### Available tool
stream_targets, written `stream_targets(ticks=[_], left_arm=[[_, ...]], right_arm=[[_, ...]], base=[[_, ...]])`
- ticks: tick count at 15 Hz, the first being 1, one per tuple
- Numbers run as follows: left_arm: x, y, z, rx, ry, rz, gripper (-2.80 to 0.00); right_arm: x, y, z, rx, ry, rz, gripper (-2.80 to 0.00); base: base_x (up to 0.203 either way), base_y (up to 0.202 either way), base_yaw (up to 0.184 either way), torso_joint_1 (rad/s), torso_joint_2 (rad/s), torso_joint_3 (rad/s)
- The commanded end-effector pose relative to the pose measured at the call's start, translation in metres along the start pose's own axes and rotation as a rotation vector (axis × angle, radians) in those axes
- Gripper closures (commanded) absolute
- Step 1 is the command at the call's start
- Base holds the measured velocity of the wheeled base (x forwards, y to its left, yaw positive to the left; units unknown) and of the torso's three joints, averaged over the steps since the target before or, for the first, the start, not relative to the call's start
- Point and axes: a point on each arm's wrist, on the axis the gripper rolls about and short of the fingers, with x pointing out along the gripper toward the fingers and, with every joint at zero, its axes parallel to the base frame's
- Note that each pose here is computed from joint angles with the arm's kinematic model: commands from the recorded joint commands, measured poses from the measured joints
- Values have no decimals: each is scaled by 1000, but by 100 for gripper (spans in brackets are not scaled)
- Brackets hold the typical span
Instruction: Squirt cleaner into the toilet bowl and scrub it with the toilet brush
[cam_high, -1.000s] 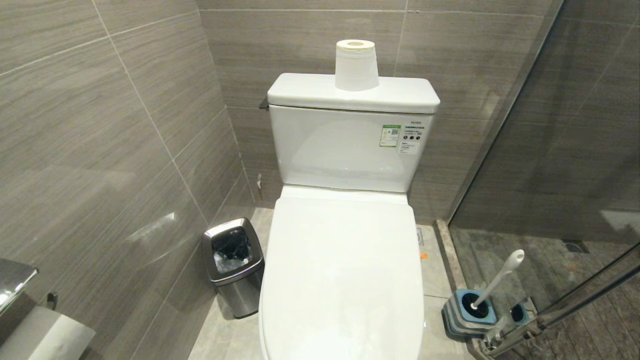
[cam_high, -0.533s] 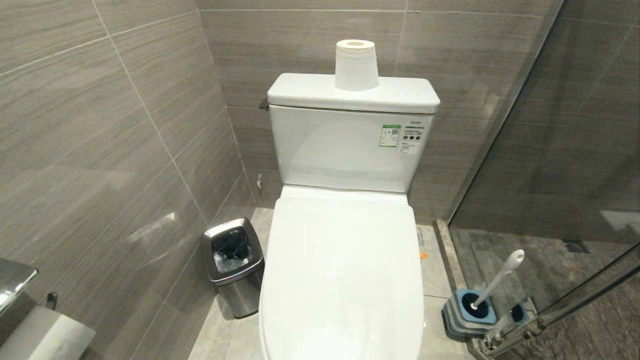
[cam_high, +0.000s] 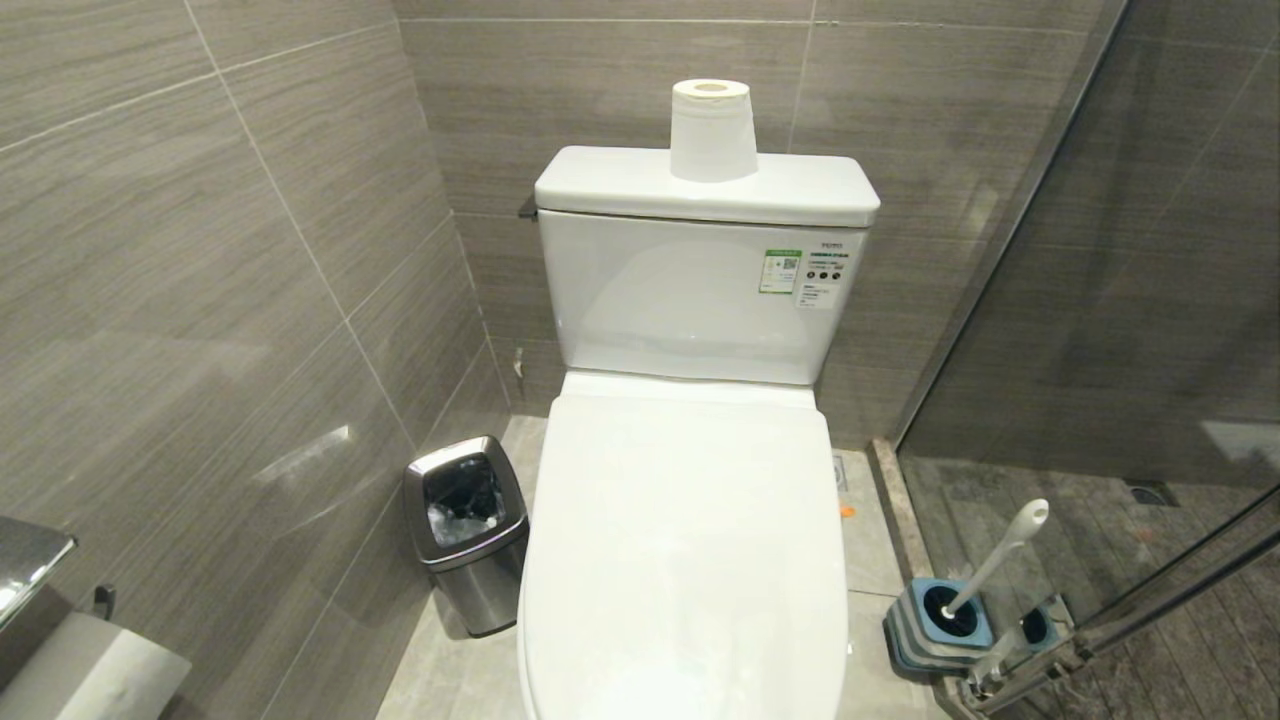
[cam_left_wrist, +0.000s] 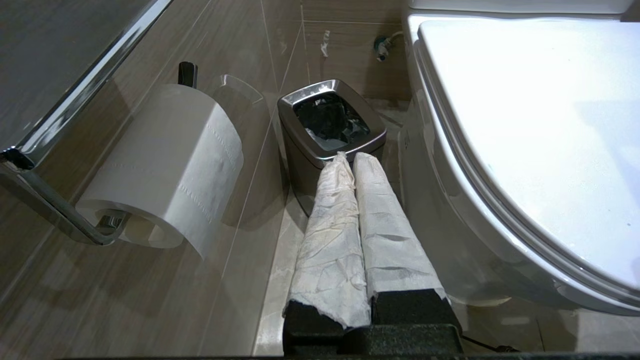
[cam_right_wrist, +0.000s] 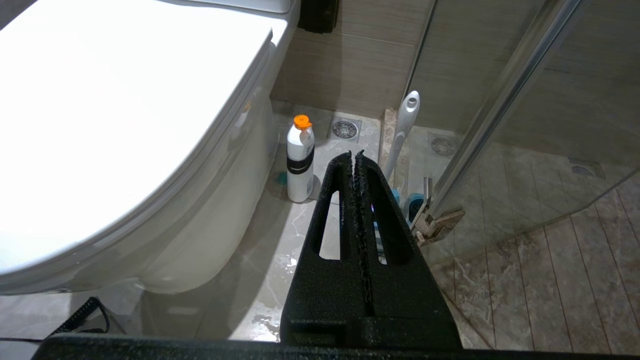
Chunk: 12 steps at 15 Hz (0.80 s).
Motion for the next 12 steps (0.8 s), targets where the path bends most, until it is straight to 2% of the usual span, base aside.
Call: stream_targets(ticks=[1, 12], left_arm=[[0, 0, 0, 0, 3, 0, 0], [0, 0, 0, 0, 3, 0, 0]], right_arm=[[0, 0, 0, 1, 1, 0, 0], [0, 0, 0, 8, 1, 0, 0]], base=[[0, 0, 0, 0, 0, 0], [0, 0, 0, 0, 0, 0]])
